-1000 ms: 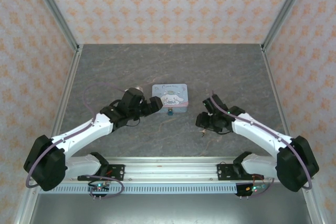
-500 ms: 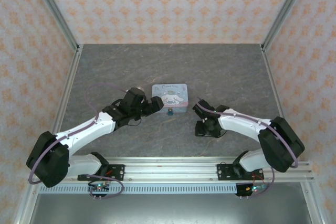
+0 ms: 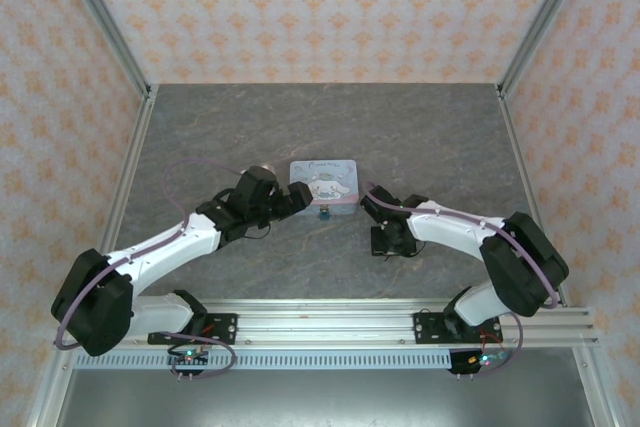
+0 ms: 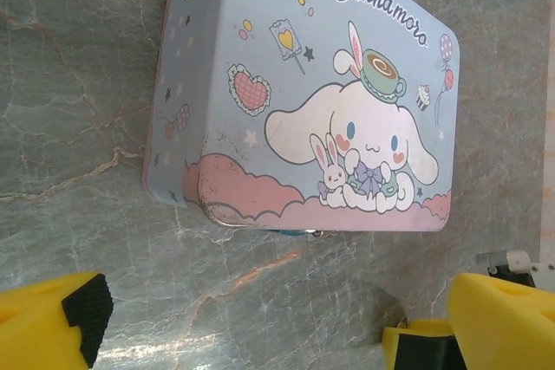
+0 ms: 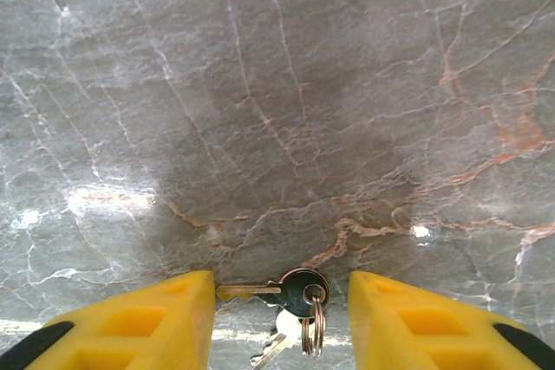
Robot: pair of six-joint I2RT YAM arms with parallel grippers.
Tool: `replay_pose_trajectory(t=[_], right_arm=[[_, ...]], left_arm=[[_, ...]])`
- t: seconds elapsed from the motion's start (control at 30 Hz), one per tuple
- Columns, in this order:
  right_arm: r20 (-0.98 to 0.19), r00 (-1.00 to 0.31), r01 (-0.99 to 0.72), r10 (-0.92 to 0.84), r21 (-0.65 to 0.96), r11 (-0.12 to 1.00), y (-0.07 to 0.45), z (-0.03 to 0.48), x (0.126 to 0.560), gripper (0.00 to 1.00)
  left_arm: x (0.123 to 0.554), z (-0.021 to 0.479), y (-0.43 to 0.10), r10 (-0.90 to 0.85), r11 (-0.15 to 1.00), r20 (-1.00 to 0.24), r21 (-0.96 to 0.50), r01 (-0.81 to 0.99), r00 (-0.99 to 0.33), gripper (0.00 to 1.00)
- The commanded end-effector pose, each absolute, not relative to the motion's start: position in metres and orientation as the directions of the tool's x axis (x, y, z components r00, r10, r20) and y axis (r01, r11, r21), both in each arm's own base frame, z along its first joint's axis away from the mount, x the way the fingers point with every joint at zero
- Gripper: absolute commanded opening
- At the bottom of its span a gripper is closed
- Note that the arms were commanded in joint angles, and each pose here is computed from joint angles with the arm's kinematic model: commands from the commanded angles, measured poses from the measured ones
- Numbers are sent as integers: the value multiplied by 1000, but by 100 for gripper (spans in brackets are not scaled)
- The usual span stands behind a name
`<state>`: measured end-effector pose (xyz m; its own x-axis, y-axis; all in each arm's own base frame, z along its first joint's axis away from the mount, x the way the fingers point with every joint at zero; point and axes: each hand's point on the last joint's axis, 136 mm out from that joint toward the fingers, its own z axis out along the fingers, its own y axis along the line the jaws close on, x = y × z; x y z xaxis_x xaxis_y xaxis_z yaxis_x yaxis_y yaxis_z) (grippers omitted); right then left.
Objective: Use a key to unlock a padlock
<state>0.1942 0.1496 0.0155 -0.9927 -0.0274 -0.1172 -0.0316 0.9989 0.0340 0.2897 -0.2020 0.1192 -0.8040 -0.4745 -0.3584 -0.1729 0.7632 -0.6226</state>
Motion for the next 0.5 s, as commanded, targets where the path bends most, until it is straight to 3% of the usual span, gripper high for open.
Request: replay_pose_trajectory(t=[0.0,0.47], right_arm=[[-129,-991,-47,-44,23,999,148,22,193,45],[-114,-993,-44,-40,35,998,142,20,180,45]], left_arm=[[290,117,-204,-483,757,-356,-629,-178,-800,100],[292,114,-207,-480,755,-346,-631,-179,-806,100]])
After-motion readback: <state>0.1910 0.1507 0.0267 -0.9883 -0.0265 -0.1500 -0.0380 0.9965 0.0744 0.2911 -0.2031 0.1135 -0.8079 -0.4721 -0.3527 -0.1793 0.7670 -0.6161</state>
